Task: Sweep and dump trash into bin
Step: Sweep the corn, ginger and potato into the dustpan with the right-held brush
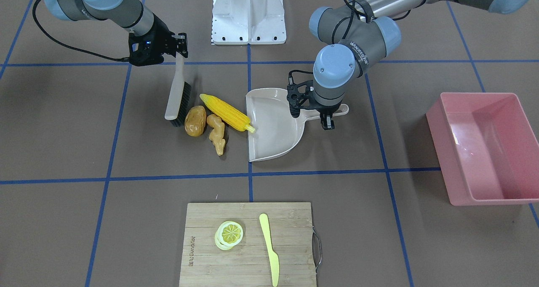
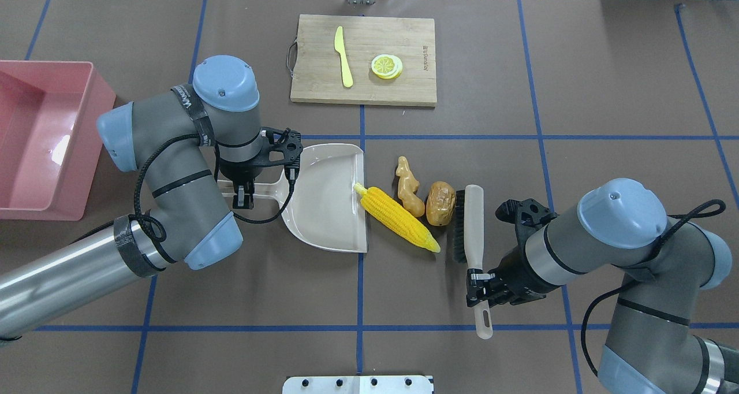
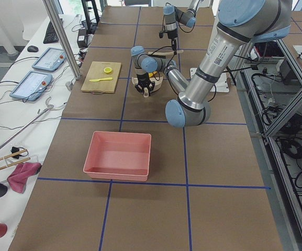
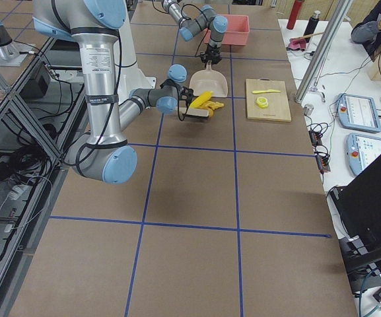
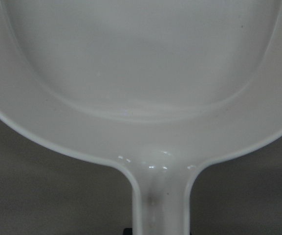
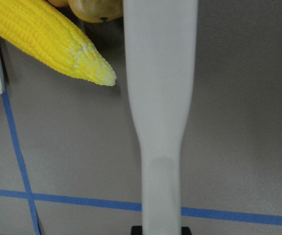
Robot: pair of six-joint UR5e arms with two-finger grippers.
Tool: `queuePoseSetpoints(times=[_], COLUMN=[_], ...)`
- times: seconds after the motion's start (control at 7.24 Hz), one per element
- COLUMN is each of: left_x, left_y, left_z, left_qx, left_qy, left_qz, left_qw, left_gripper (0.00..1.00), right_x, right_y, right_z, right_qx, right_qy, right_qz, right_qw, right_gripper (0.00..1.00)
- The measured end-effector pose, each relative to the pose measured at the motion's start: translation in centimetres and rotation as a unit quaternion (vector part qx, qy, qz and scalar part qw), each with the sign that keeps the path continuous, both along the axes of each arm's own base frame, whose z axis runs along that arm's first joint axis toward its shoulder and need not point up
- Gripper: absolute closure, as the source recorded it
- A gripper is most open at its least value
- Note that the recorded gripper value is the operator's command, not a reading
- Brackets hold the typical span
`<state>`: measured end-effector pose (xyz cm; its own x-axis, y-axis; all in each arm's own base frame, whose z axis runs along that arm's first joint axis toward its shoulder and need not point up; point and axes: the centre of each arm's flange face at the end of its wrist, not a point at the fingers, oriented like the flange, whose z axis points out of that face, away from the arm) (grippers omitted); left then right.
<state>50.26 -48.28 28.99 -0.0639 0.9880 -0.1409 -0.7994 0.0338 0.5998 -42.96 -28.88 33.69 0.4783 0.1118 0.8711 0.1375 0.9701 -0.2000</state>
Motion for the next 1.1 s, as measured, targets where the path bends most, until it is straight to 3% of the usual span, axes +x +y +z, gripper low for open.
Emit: queuePoseSetpoints(times=[0.41,1.1], left_x=[0.0,0.0], left_y=[0.2,0.2], left_z=[0.0,0.2], left_qx=[0.001,0.0], left_qy=[0.001,0.0], left_qz=[0.001,0.001], left_qw=[1.0,1.0], left_gripper=[1.0,1.0], right_x=[-1.3,-6.6], right_y=[-0.6,-3.1], right_z=[0.5,-3.1], right_qx=[0.0,0.002], right_qy=[0.007,-0.005], right_qz=[0.002,0.01], right_qw=[1.0,0.9999], right_gripper=[1.0,1.0])
